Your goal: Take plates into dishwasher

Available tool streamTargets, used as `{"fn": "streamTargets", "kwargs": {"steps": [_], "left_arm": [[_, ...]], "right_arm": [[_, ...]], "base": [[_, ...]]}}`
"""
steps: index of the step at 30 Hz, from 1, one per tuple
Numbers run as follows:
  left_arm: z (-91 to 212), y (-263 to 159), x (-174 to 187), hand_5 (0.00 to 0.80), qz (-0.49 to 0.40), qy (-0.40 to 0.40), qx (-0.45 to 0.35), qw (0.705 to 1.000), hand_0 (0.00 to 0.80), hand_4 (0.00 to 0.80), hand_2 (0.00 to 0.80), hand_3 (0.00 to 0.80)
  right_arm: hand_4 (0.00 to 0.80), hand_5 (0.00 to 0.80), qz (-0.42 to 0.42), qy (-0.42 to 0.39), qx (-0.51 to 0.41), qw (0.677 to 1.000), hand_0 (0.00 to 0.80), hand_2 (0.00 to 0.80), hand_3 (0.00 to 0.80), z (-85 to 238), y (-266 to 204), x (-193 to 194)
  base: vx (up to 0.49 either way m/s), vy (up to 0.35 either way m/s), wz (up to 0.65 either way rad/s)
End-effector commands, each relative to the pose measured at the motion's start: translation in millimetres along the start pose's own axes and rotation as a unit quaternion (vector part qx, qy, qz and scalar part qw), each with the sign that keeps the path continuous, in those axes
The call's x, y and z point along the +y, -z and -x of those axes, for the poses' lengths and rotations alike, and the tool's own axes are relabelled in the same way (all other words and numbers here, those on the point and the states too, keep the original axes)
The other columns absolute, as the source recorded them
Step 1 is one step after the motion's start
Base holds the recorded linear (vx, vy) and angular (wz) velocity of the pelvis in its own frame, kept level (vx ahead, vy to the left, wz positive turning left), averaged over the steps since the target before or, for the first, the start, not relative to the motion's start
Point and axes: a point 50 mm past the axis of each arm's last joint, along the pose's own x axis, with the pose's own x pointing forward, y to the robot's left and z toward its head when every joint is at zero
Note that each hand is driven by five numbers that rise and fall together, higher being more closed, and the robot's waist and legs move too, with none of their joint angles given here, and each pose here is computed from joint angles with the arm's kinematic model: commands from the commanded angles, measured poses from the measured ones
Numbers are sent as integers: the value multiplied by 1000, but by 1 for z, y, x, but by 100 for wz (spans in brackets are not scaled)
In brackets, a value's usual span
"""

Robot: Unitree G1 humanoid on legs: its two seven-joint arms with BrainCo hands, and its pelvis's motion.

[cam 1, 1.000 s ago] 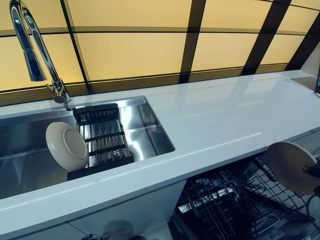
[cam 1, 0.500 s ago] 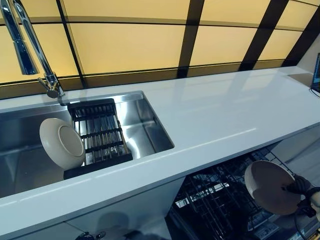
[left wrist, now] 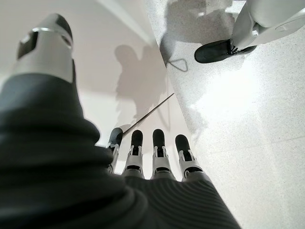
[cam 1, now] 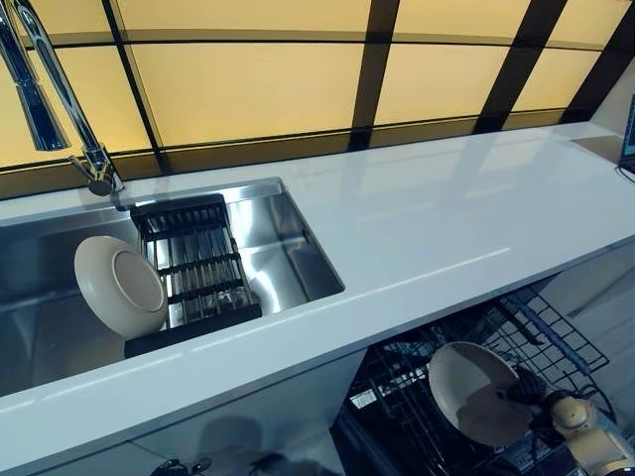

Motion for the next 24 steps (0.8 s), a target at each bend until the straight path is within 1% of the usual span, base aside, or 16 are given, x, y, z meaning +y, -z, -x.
{"fn": "streamTargets", "kwargs": {"steps": [1, 5, 12, 18, 24], "left_arm": [[-2, -21, -6, 0, 26, -6, -38, 999, 0, 0, 0, 0], [-2, -29, -11, 0, 42, -1, -50, 998, 0, 0, 0, 0], [-1, -38, -16, 0, 55, 11, -81, 995, 0, 0, 0, 0], [-1, -47, -13, 0, 60, 13, -95, 994, 0, 0, 0, 0], [0, -49, -16, 0, 60, 20, -98, 993, 0, 0, 0, 0]], "right_arm": [[800, 800, 69, 52, -23, 996, 800, 800, 800, -6, -28, -16], [800, 800, 119, 74, -13, 990, 800, 800, 800, -12, -41, -10], [800, 800, 157, 105, 11, 982, 800, 800, 800, -19, -50, -9], [800, 800, 146, 108, 24, 983, 800, 800, 800, -22, -52, -11], [800, 800, 133, 85, 37, 987, 800, 800, 800, -25, -52, -6]], "base": [[-41, 5, 0], [-50, 7, 0], [-70, 17, 0], [-79, 15, 2], [-24, 13, 0]]}}
